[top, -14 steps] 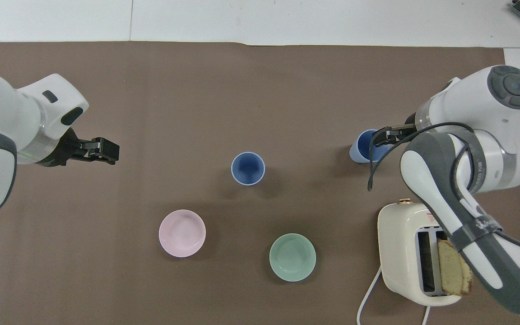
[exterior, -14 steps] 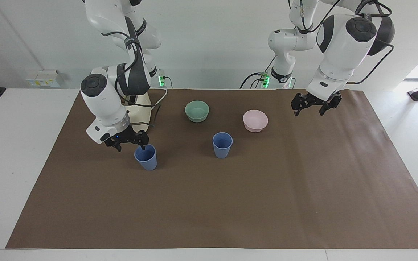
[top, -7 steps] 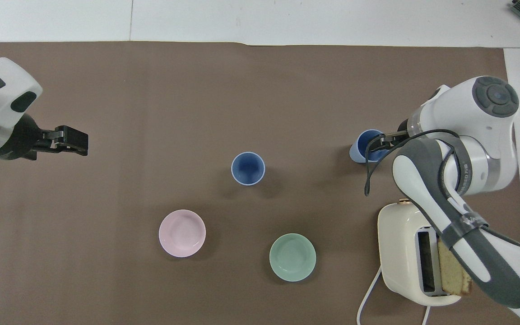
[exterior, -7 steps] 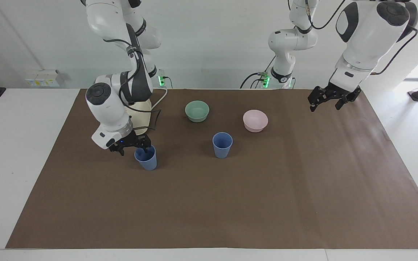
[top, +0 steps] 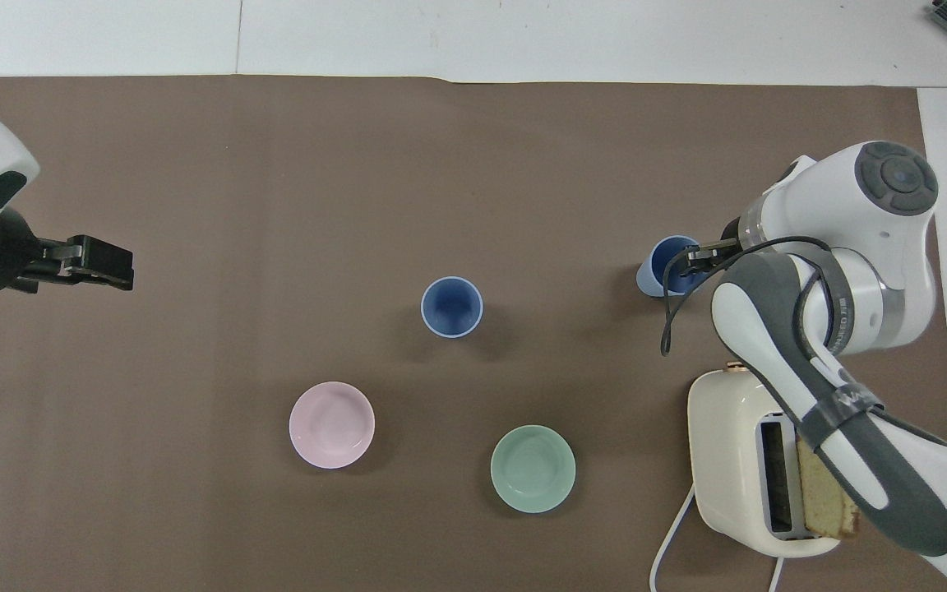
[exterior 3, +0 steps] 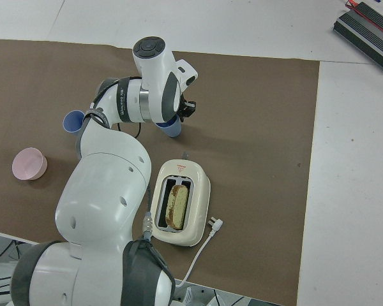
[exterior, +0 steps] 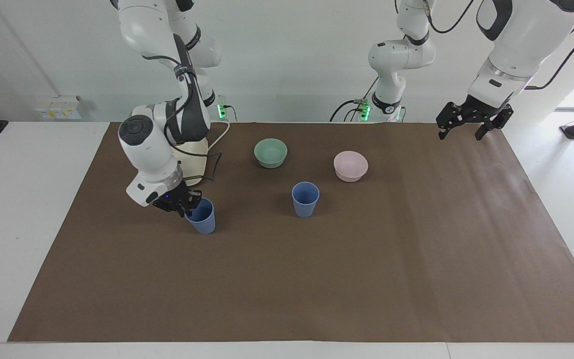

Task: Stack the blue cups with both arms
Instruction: 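Grasp the other blue cup with the right gripper while the left gripper retracts, then carry the blue cup with the right gripper over the first blue cup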

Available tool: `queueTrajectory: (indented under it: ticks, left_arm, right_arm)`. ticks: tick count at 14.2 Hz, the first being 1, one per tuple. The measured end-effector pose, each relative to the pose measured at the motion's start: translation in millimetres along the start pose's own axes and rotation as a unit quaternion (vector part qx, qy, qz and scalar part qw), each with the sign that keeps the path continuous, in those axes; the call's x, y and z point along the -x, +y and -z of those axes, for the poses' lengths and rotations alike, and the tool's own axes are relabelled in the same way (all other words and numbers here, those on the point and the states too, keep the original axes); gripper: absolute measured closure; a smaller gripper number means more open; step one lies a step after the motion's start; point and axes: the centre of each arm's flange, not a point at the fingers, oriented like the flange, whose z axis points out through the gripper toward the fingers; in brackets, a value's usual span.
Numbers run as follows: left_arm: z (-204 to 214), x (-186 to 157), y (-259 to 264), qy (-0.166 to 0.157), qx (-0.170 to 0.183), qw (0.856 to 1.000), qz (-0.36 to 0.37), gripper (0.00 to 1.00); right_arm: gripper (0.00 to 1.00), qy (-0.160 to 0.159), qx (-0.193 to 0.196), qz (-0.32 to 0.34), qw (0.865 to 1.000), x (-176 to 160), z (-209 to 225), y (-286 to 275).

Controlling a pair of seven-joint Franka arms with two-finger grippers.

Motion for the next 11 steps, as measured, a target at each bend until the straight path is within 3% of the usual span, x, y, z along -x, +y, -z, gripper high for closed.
queueTrajectory:
  ticks: [1,6,11]
  left_arm:
    - [-0.7,0.8,1.9,-0.003,0.000,1.000,-0.002,0.00]
    - [-2.9,4.6,8.0,-0.008,0.000,1.000,-0.008,0.00]
    - [-1.4,4.7,4.0,-0.005,0.000,1.000,-0.005,0.00]
  right_arm:
    - [0.95,0.002,-0.002,0.001,1.000,-0.7,1.5,-2.1]
    - [0.95,-0.002,-0.001,0.011,1.000,-2.7,8.7,-15.5]
    - [0.95,-0.032,0.003,-0.001,0.999,-13.1,92.3,-52.1]
